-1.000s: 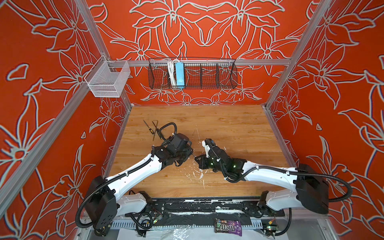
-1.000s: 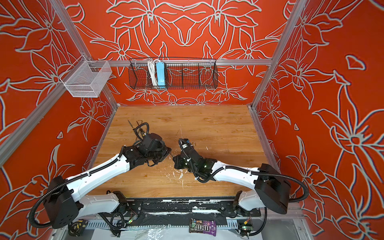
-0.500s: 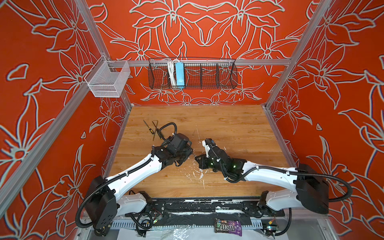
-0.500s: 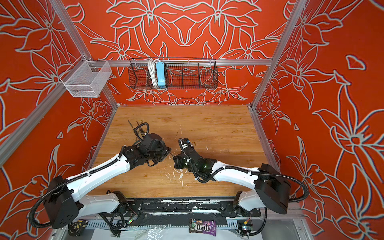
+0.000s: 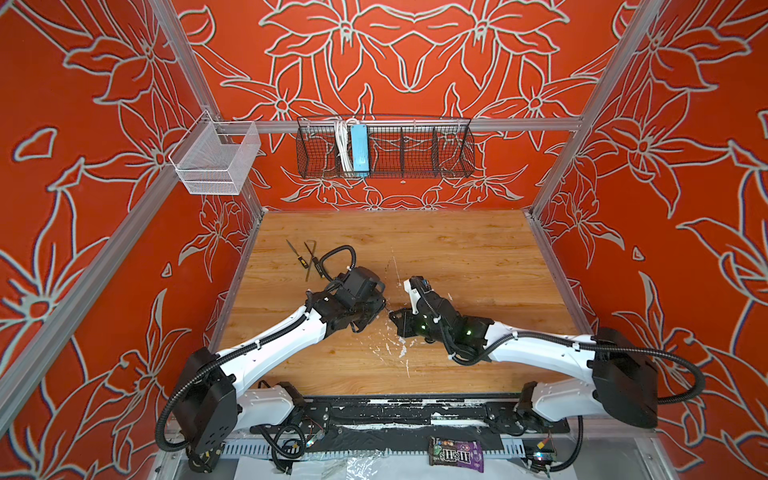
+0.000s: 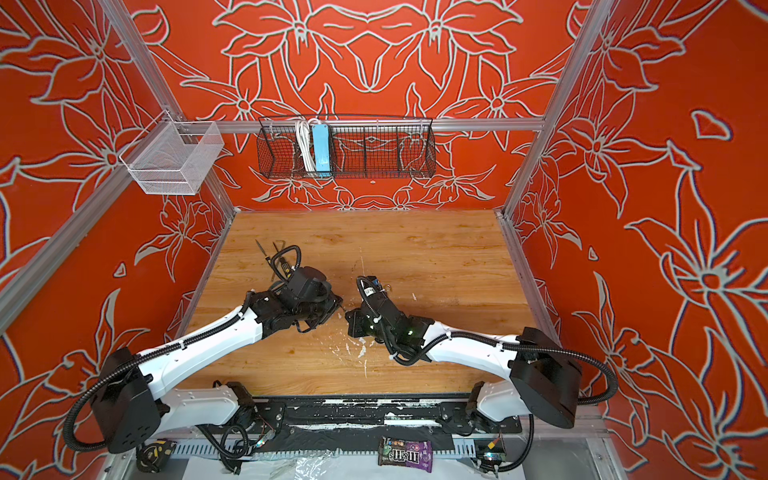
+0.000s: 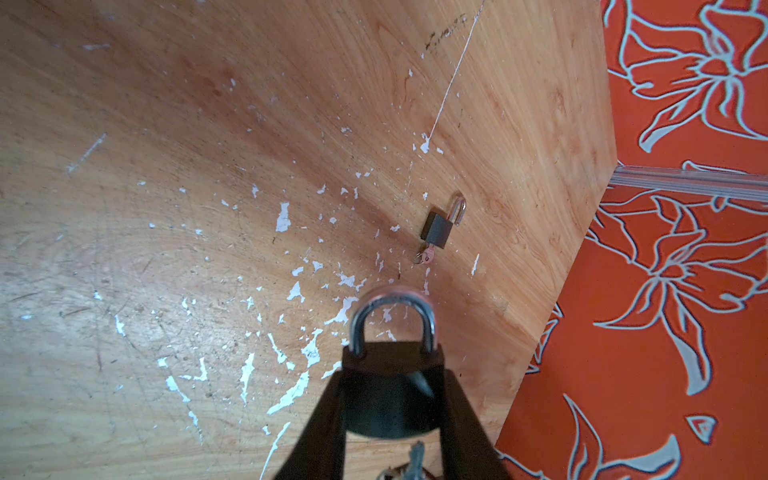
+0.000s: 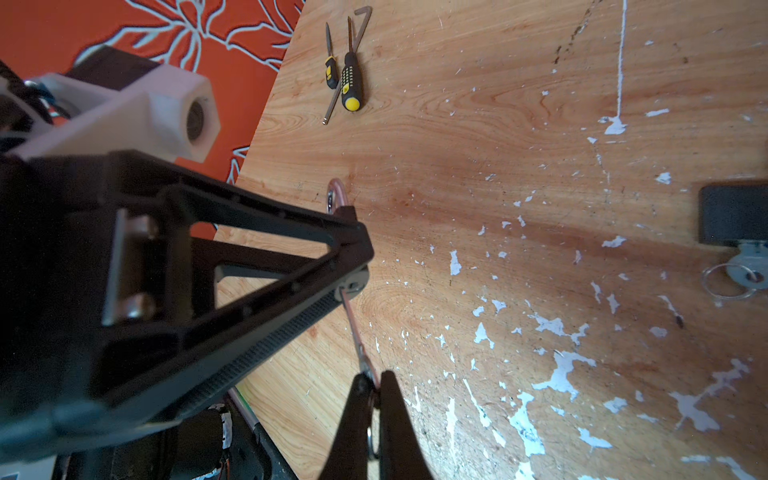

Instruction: Unlock with the key

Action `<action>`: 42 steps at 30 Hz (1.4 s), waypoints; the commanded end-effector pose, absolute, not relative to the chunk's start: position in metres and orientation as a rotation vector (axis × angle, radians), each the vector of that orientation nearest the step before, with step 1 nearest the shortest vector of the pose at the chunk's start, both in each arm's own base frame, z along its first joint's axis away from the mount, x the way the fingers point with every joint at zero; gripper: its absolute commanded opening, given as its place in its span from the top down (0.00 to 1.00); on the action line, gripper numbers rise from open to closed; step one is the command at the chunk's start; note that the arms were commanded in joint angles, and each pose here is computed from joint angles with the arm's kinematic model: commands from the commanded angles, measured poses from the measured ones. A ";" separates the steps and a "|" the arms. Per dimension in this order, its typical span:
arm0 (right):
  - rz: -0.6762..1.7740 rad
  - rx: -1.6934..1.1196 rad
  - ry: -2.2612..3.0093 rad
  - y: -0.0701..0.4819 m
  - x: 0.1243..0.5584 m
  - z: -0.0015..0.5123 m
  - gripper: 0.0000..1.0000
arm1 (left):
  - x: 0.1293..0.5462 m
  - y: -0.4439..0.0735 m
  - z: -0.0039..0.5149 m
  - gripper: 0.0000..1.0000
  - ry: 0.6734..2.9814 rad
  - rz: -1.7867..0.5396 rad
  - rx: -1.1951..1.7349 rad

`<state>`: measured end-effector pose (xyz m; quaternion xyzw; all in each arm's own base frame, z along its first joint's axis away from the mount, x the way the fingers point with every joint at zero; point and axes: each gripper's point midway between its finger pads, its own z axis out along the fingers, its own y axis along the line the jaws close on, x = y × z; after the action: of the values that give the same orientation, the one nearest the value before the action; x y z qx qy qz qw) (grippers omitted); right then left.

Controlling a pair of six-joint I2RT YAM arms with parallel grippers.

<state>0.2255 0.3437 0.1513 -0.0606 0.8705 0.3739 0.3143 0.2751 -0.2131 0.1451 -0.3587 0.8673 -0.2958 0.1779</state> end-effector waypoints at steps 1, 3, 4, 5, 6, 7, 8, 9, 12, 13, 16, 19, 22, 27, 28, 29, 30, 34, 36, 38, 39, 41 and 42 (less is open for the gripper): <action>1.002 -0.155 2.247 0.351 0.230 0.167 1.00 | 0.279 -0.221 0.155 1.00 2.438 -0.874 -0.992; 0.990 -0.153 2.253 0.350 0.231 0.165 1.00 | 0.280 -0.222 0.156 1.00 2.433 -0.883 -0.990; 0.993 -0.153 2.251 0.351 0.231 0.165 1.00 | 0.280 -0.222 0.157 1.00 2.432 -0.884 -0.991; 0.996 -0.150 2.252 0.351 0.231 0.164 1.00 | 0.280 -0.222 0.157 1.00 2.431 -0.886 -0.993; 0.996 -0.153 2.253 0.352 0.230 0.164 1.00 | 0.280 -0.222 0.158 1.00 2.427 -0.888 -0.993; 0.989 -0.154 2.259 0.351 0.231 0.162 1.00 | 0.280 -0.222 0.158 1.00 2.426 -0.890 -0.995; 0.984 -0.157 2.265 0.351 0.230 0.160 1.00 | 0.280 -0.221 0.159 1.00 2.424 -0.893 -0.997; 0.978 -0.158 2.271 0.350 0.230 0.158 1.00 | 0.280 -0.222 0.160 1.00 2.421 -0.897 -0.994; 0.968 -0.155 2.279 0.346 0.228 0.154 1.00 | 0.280 -0.221 0.162 1.00 2.416 -0.897 -0.996; 0.964 -0.153 2.281 0.345 0.228 0.154 1.00 | 0.280 -0.221 0.163 1.00 2.414 -0.899 -0.994; 0.948 -0.154 2.279 0.343 0.229 0.153 1.00 | 0.279 -0.221 0.167 1.00 2.404 -0.912 -0.988; 0.940 -0.164 2.281 0.345 0.230 0.153 1.00 | 0.280 -0.221 0.169 1.00 2.397 -0.924 -0.986; 0.947 -0.178 2.284 0.346 0.228 0.154 1.00 | 0.280 -0.221 0.170 1.00 2.393 -0.925 -0.986; 0.938 -0.194 2.271 0.344 0.228 0.157 1.00 | 0.281 -0.221 0.172 1.00 2.386 -0.933 -0.988; 0.936 -0.199 2.269 0.344 0.228 0.158 1.00 | 0.281 -0.221 0.172 1.00 2.384 -0.935 -0.988; 0.935 -0.206 2.269 0.345 0.228 0.158 1.00 | 0.281 -0.221 0.173 1.00 2.382 -0.936 -0.986; 0.935 -0.212 2.273 0.345 0.227 0.158 1.00 | 0.281 -0.221 0.173 1.00 2.380 -0.933 -0.986; 0.913 -0.212 2.268 0.341 0.228 0.158 1.00 | 0.280 -0.221 0.173 1.00 2.381 -0.940 -0.985; 0.887 -0.215 2.265 0.339 0.230 0.159 1.00 | 0.280 -0.222 0.173 1.00 2.383 -0.943 -0.983; 0.886 -0.217 2.254 0.339 0.232 0.163 1.00 | 0.279 -0.223 0.173 1.00 2.386 -0.943 -0.980; 0.898 -0.222 2.242 0.341 0.232 0.167 1.00 | 0.279 -0.223 0.172 1.00 2.389 -0.940 -0.979; 0.906 -0.218 2.231 0.343 0.233 0.171 1.00 | 0.279 -0.224 0.171 1.00 2.391 -0.942 -0.980; 0.905 -0.217 2.226 0.343 0.234 0.173 1.00 | 0.280 -0.225 0.172 1.00 2.390 -0.944 -0.978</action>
<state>0.2277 0.3396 0.1483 -0.0879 0.8760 0.3413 0.3293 0.2744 -0.2183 0.1548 -0.3517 0.8628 -0.3135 0.1833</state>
